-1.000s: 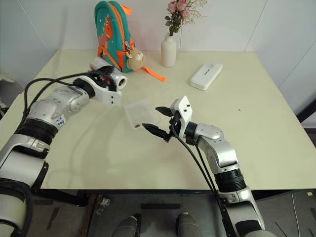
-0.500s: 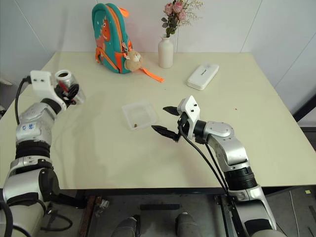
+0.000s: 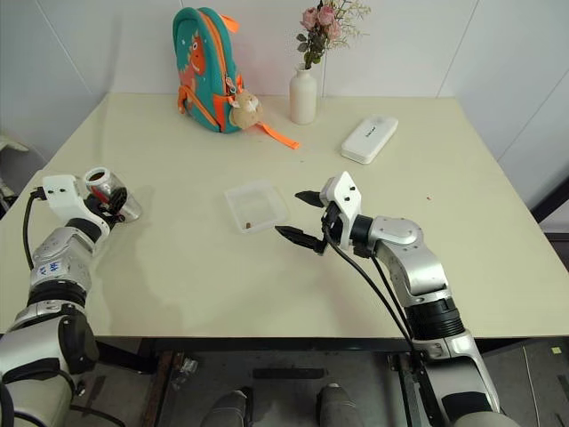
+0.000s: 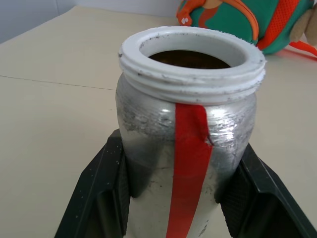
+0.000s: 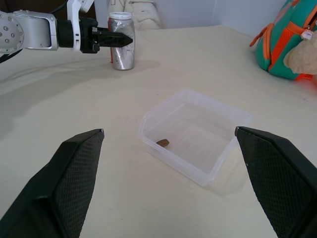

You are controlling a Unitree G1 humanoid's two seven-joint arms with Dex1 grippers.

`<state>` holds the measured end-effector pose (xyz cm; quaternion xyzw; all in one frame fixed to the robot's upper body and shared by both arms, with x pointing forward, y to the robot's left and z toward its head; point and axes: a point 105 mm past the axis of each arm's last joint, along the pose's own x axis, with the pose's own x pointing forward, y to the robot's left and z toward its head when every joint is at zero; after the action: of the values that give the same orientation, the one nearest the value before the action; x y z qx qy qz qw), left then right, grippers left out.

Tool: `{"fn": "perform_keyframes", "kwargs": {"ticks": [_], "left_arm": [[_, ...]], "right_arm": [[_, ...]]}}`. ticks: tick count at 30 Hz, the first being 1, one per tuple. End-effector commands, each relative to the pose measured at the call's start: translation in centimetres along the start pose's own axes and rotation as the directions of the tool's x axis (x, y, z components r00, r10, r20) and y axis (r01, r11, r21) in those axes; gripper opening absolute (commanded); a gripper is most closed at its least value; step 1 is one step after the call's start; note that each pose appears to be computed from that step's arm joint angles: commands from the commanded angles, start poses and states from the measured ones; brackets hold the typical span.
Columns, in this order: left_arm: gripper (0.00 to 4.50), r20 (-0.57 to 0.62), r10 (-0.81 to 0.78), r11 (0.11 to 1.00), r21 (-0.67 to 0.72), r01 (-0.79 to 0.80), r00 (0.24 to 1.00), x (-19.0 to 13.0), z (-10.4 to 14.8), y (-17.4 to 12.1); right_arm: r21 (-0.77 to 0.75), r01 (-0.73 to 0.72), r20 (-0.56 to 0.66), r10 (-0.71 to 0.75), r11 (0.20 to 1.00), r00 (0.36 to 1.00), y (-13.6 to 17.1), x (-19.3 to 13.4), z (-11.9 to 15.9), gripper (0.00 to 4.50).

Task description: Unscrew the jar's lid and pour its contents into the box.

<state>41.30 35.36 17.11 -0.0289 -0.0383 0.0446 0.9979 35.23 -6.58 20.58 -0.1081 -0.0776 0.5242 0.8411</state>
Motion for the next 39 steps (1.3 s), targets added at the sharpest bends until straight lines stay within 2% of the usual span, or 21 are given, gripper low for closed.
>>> {"fn": "perform_keyframes", "kwargs": {"ticks": [1,2,7,11,15,20,26,30,33,36,39], "left_arm": [[2.66,-0.019,0.03,1.0,-0.009,-0.03,0.999,-0.6,-0.3,1.3],[2.86,-0.02,0.025,1.0,0.006,-0.025,1.0,-0.7,-0.1,1.4],[4.45,-0.034,-0.037,0.998,0.058,0.039,0.999,-1.0,0.4,1.2],[4.45,-0.057,-0.02,0.989,0.145,0.028,0.998,-2.3,0.6,2.6],[4.45,-0.086,-0.088,0.955,0.276,0.109,0.992,-5.6,0.9,2.8],[4.45,-0.126,-0.184,0.895,0.389,0.219,0.975,-9.8,1.6,1.8],[4.45,-0.122,-0.375,0.734,0.566,0.375,0.919,-12.1,4.6,-1.4],[4.45,-0.128,-0.546,0.652,0.555,0.516,0.828,-11.9,6.1,-4.7],[4.45,-0.177,-0.673,0.525,0.571,0.632,0.718,-11.8,6.5,-7.3],[4.45,-0.23,-0.737,0.449,0.536,0.715,0.635,-11.4,6.2,-8.5],[4.45,-0.266,-0.756,0.401,0.533,0.745,0.598,-10.8,5.6,-8.8]], "right_arm": [[-0.042,0.005,0.032,-0.004,0.999,0.999,0.0,-0.3,1.4,4.5],[-0.041,0.004,0.034,-0.003,0.999,0.999,0.1,-0.3,1.4,4.5],[-0.036,-0.004,0.04,0.005,0.999,0.999,0.3,0.0,1.4,4.5],[-0.033,-0.007,0.039,0.008,0.999,0.999,0.5,0.0,1.3,4.5],[-0.033,-0.002,0.029,0.003,0.999,1.0,0.4,-0.3,1.1,4.5],[-0.036,-0.007,0.017,0.007,0.999,1.0,0.1,-1.1,0.9,4.5],[-0.06,-0.033,0.006,0.034,0.998,0.999,-0.2,-2.4,1.0,4.5],[-0.101,-0.067,0.02,0.069,0.993,0.997,0.1,-4.0,1.6,4.5],[-0.152,-0.111,0.004,0.113,0.982,0.994,0.7,-5.3,1.6,4.5],[-0.146,-0.108,-0.018,0.106,0.983,0.994,0.2,-6.4,1.7,4.5],[-0.159,-0.102,-0.022,0.1,0.982,0.995,0.0,-7.0,2.3,4.5]]}}
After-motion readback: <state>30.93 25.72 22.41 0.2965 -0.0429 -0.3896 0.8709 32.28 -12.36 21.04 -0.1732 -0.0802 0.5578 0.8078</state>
